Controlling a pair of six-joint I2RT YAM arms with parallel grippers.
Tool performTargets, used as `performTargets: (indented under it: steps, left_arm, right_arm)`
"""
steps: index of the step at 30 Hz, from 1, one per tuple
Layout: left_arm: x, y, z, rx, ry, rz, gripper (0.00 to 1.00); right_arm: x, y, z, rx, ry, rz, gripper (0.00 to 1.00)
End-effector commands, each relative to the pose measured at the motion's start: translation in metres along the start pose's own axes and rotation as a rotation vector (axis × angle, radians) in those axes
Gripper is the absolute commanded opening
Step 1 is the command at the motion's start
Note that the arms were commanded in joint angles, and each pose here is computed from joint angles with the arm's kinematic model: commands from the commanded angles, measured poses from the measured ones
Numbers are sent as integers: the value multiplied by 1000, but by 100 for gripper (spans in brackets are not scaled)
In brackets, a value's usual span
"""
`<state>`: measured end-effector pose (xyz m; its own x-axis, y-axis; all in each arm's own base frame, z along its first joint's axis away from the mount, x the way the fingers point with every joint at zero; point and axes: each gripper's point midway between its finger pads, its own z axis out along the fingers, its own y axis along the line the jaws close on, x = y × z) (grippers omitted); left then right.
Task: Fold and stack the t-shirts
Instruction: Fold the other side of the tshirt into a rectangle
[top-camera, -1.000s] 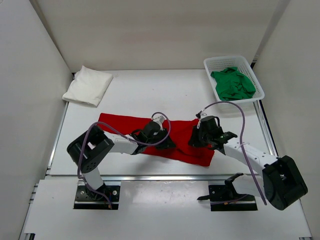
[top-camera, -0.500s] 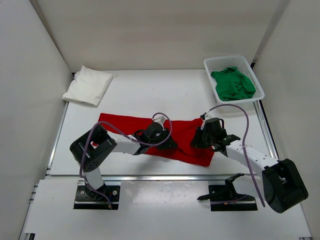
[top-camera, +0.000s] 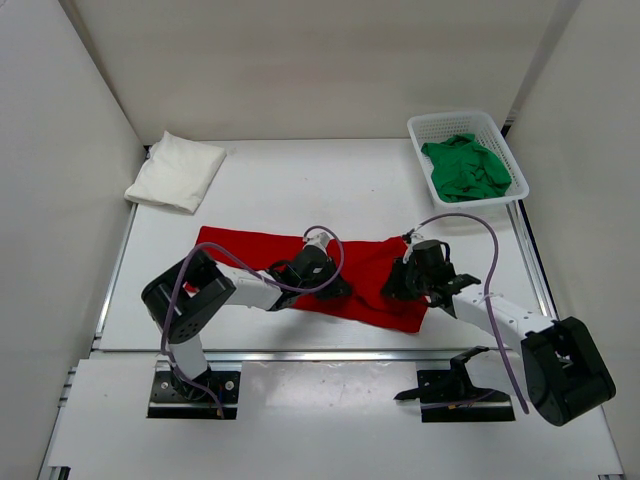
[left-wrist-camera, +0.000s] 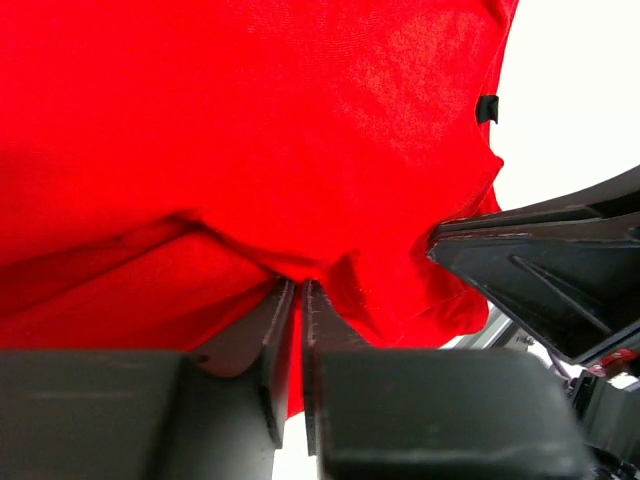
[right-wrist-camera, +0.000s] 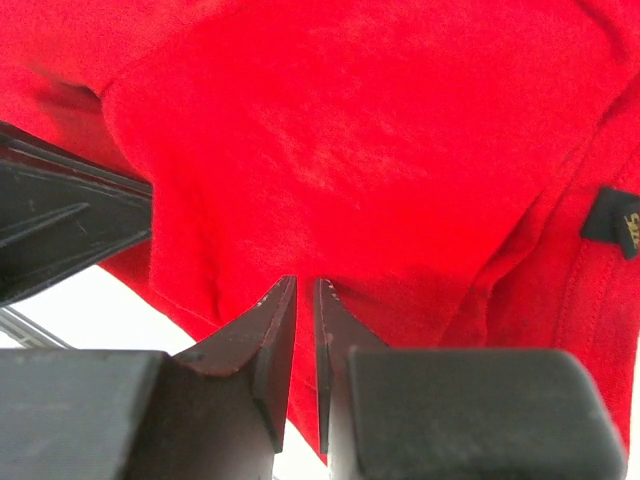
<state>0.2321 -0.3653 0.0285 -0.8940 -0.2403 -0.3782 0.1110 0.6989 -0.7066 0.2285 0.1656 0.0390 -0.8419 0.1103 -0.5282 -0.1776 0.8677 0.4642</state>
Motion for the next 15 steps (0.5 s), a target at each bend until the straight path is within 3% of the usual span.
performTargets:
  steps: [1, 7, 15]
  left_arm:
    - [-5, -18, 1, 51, -27, -7, 16]
    - [-19, -15, -8, 41, -53, -13, 1]
    - [-29, -13, -42, 78, -79, -37, 0]
  right_arm:
    - [-6, 0, 1, -15, -36, 7, 11]
    - [-2, -3, 0, -15, -36, 1, 12]
    - [1, -5, -4, 0, -31, 2, 12]
